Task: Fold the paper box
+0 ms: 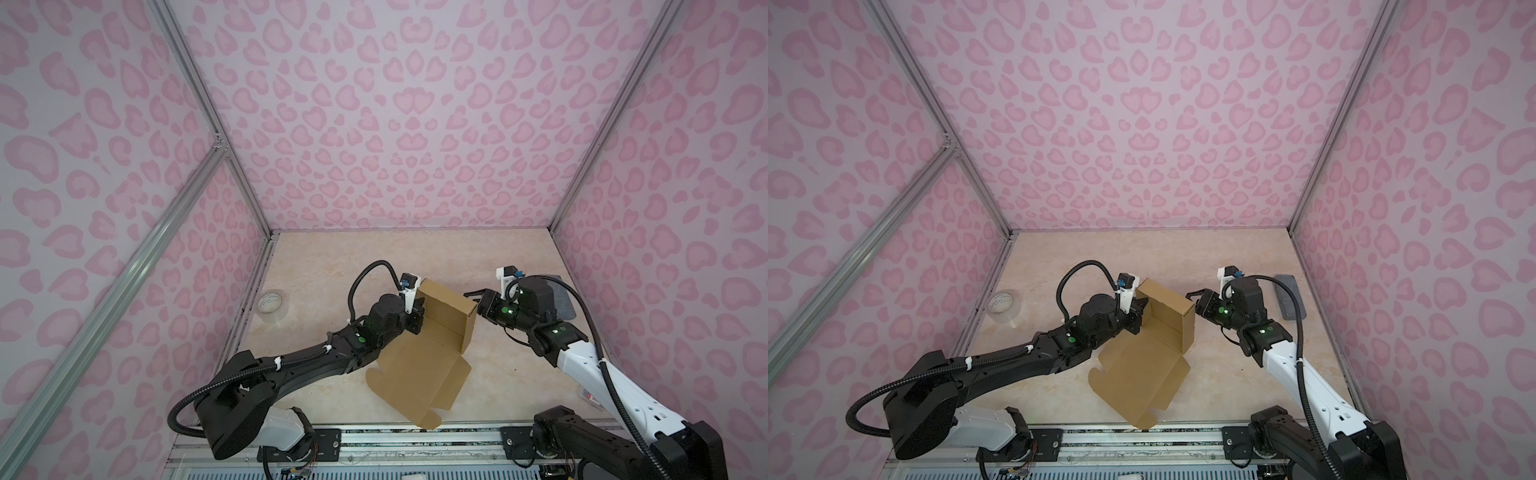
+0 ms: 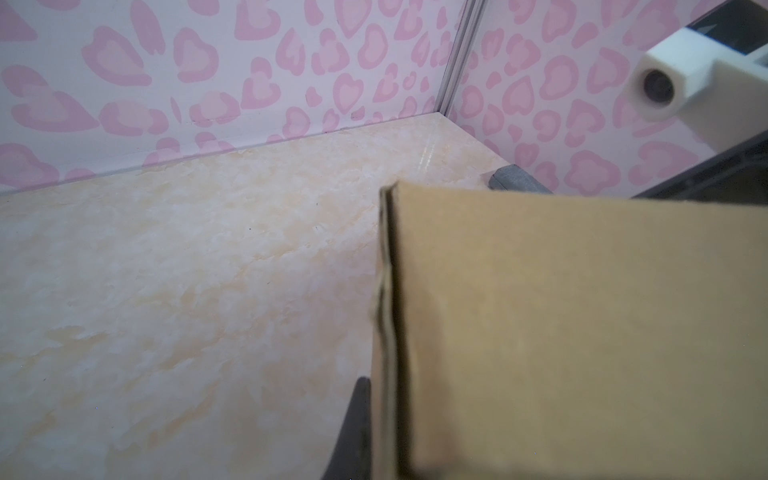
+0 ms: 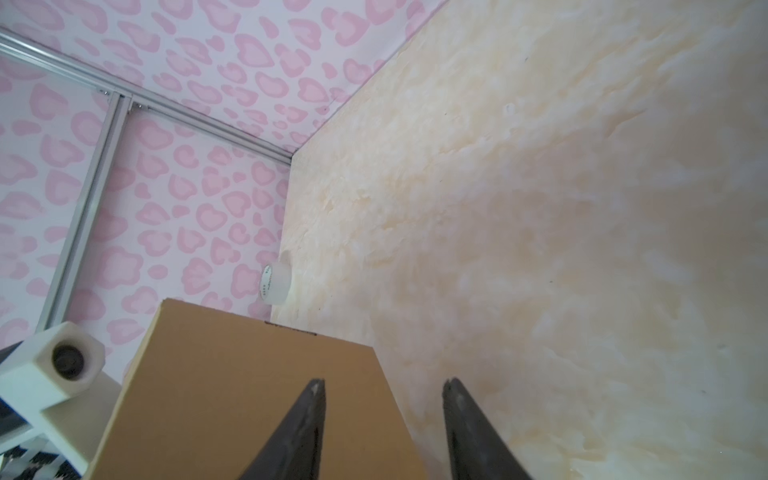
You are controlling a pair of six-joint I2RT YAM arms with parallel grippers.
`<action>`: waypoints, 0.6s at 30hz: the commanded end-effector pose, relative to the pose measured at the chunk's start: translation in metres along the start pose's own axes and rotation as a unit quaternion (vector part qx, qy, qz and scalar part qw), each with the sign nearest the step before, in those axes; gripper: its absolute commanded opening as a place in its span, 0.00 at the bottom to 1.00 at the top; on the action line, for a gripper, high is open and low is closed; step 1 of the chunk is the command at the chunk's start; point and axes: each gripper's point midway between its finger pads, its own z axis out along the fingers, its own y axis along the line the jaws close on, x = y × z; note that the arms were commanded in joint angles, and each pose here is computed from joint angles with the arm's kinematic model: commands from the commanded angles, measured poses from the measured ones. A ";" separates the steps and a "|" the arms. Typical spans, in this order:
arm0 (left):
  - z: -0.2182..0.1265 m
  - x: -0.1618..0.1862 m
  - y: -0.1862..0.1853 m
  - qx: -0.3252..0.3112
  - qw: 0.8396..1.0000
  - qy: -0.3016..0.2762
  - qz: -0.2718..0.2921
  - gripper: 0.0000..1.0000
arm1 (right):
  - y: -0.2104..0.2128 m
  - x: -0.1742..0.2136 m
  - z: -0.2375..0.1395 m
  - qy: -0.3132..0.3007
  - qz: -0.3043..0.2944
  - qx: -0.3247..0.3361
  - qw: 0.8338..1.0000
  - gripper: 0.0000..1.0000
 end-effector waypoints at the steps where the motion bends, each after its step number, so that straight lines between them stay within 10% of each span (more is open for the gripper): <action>1: 0.002 -0.002 0.001 -0.005 1.000 -0.001 -0.005 0.03 | -0.006 0.006 0.001 0.013 -0.006 0.009 1.000 0.48; 18: 0.007 0.004 0.027 -0.075 0.997 0.016 -0.023 0.03 | 0.010 0.018 -0.003 0.015 -0.012 -0.022 1.000 0.48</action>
